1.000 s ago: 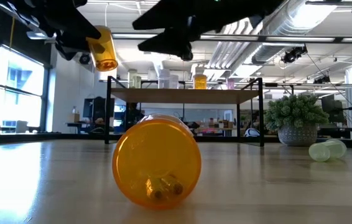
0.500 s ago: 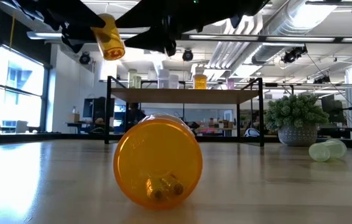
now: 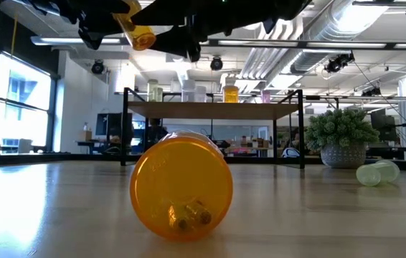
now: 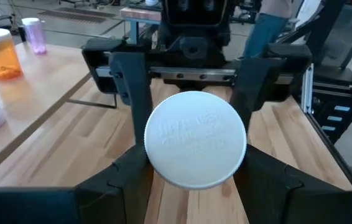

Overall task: Pick and place medicine bottles onto shelf by color
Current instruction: Put the top orange pill bottle aligned with the other orange pill bottle on the shelf

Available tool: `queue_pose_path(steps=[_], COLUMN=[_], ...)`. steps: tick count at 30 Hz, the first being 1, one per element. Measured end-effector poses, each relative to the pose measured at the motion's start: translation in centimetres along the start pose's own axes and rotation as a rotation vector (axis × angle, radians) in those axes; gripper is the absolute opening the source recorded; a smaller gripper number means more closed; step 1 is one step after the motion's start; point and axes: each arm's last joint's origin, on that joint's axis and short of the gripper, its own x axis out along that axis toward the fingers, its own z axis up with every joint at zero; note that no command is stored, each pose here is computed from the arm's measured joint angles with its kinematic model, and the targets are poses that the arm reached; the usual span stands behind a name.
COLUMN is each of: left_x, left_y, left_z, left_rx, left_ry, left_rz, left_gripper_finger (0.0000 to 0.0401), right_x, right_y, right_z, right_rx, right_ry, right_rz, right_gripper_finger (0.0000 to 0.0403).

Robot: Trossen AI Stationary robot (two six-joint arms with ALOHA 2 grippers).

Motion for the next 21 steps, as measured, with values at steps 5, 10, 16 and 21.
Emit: queue_pose_path(steps=[5, 10, 16, 21], left_x=[0.0, 0.0, -0.01, 0.0], left_y=[0.0, 0.0, -0.02, -0.02], left_z=[0.0, 0.0, 0.13, 0.13], left_rx=[0.0, 0.0, -0.004, -0.004], left_ry=[0.0, 0.0, -0.013, -0.014], left_rz=[0.0, 0.0, 0.0, 0.001], left_gripper_finger=[0.0188, 0.0188, 0.0188, 0.0188], right_x=[-0.01, -0.04, 0.09, 0.13], right_y=[-0.2, -0.37, -0.4, -0.4], right_z=[0.01, 0.37, 0.27, 0.27], right_rx=[0.029, 0.071, 0.091, 0.107], right_ry=[-0.001, -0.035, -0.039, -0.046], right_rz=[0.001, 0.021, 0.028, 0.029], right_gripper_finger=[0.0266, 0.0238, 0.0219, 0.0216])
